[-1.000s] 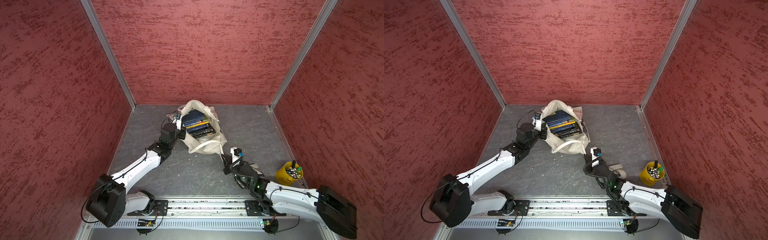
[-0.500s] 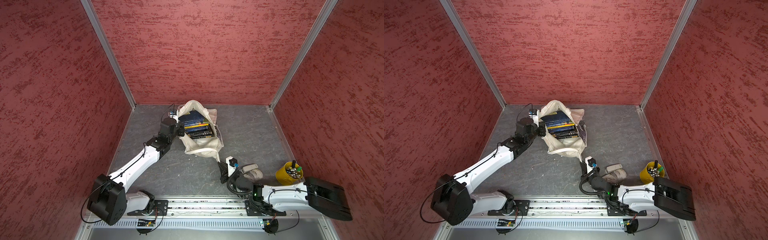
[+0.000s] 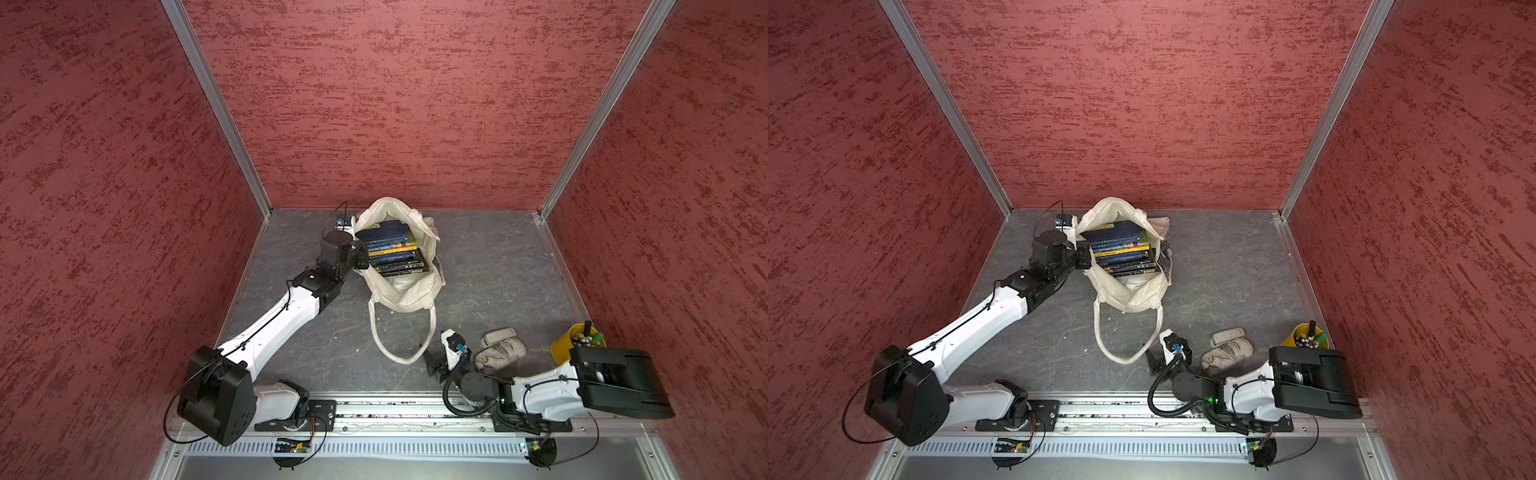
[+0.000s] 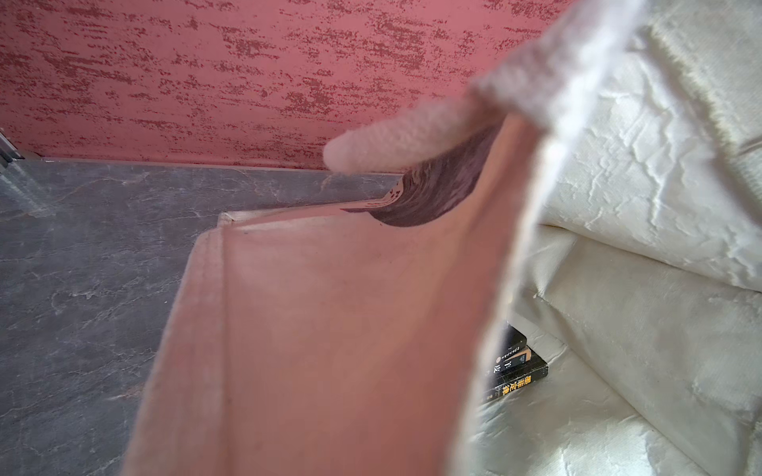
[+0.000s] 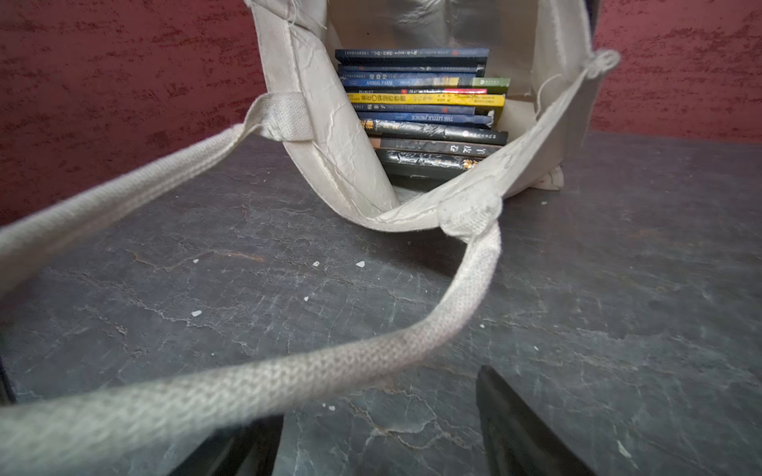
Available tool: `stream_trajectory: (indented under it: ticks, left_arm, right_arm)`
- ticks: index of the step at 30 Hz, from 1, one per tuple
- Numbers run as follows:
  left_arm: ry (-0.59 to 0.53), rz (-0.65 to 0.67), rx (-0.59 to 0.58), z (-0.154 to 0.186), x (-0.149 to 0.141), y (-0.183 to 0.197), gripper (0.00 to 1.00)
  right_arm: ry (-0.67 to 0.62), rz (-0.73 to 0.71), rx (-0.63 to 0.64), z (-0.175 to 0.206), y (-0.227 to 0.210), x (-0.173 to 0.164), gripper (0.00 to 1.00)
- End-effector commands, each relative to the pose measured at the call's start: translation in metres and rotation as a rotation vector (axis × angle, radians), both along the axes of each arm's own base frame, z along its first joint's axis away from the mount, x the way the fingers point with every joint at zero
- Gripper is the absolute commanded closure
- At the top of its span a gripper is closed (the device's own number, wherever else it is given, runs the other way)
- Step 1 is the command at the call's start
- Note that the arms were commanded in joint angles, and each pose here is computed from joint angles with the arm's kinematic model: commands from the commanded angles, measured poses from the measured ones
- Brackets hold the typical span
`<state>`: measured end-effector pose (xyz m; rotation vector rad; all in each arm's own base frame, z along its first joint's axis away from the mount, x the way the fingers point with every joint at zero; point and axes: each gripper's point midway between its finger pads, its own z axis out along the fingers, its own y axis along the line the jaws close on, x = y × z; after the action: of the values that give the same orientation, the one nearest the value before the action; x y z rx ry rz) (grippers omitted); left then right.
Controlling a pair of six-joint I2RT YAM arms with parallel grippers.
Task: Take out the books from the canvas bag
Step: Adjust the canvas bag at the center of the board.
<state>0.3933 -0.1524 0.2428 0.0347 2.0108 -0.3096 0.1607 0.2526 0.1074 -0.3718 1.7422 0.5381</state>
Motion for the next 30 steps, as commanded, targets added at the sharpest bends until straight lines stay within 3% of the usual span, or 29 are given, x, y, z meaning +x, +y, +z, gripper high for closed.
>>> stream_trajectory:
  ticks: [1, 3, 7, 10, 16, 22, 26, 30]
  left_arm:
    - [-0.174, -0.016, -0.079, 0.051, 0.005, -0.003, 1.00]
    - [-0.210, -0.048, -0.072, 0.054, 0.002, -0.005, 1.00]
    - [-0.320, -0.084, -0.077, 0.066, -0.008, -0.005, 1.00]
    - [-0.336, -0.064, -0.110, 0.072, -0.009, 0.000, 1.00]
    - [-0.319, -0.034, -0.175, 0.077, -0.002, 0.006, 1.00]
    - [-0.380, -0.089, -0.183, 0.092, -0.012, 0.001, 1.00]
    - [-0.452, -0.167, -0.112, 0.091, -0.029, -0.009, 1.00]
    - [-0.475, -0.196, 0.070, 0.083, -0.046, -0.018, 1.00]
  right_arm:
    - [0.041, -0.017, 0.091, 0.006, -0.010, -0.002, 0.11]
    - [0.050, -0.052, 0.156, 0.014, -0.022, 0.000, 0.02]
    - [0.022, -0.021, 0.285, 0.047, -0.034, -0.003, 0.01]
    - [0.006, -0.025, 0.269, 0.054, -0.041, -0.003, 0.01]
    - [0.032, 0.124, 0.214, 0.048, -0.020, -0.019, 0.01]
    - [0.026, 0.108, 0.303, 0.075, -0.007, -0.015, 0.01]
    - [0.029, 0.077, 0.226, 0.107, 0.040, -0.003, 0.03]
    - [0.041, 0.059, 0.331, 0.145, 0.078, 0.010, 0.10]
